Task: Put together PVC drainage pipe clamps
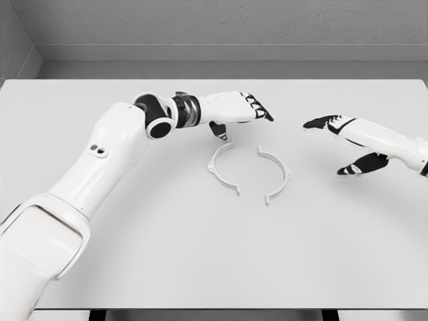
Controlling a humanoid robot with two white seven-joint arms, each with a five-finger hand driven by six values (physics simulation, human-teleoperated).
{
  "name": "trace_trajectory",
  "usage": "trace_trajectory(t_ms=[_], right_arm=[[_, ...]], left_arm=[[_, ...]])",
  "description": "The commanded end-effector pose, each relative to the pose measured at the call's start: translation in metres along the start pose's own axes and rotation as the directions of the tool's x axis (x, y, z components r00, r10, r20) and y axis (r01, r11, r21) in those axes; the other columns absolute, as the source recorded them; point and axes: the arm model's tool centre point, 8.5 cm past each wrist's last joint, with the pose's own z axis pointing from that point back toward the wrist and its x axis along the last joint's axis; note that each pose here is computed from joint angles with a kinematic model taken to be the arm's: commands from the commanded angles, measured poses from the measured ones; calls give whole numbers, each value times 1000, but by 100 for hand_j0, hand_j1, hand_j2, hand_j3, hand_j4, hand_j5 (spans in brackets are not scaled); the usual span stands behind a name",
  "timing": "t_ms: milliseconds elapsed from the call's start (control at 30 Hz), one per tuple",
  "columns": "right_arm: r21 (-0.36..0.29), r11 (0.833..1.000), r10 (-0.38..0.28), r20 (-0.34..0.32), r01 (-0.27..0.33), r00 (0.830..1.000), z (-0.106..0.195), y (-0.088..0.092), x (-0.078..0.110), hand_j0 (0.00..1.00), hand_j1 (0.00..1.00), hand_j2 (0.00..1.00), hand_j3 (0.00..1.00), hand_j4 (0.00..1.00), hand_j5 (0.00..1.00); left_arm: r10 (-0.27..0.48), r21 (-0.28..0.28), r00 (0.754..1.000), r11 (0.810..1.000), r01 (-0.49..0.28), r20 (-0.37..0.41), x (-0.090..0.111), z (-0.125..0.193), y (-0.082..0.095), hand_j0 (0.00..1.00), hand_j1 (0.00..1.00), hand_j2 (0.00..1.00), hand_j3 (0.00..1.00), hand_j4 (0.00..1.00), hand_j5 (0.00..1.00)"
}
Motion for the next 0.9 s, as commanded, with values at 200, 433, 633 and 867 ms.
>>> trace_trajectory(t_ms=[200, 433, 633, 867], right_arm=[[-28, 1000, -5, -7, 5, 1000, 4, -6, -2, 100, 100, 100, 100, 100, 100], [-30, 1000, -7, -1, 7, 1000, 1, -5, -1, 100, 100, 100, 100, 100, 100], [-30, 1000, -7, -1, 7, 1000, 1, -5, -1, 100, 100, 100, 100, 100, 100], [-30, 1000, -4, -5, 4, 1000, 3, -6, -1, 100, 100, 100, 100, 100, 100]], left_arm=[[-21, -18, 1000, 1000, 21, 5, 5, -5, -2, 96, 96, 96, 96, 96, 96], [-20, -22, 1000, 1000, 20, 2, 3, -2, -5, 96, 96, 96, 96, 96, 96], [-29, -10, 1000, 1000, 29, 3, 3, 2, -2, 96, 96, 96, 96, 96, 96], [-24, -10, 1000, 1000, 24, 6, 4, 1, -5, 96, 96, 96, 96, 96, 96]])
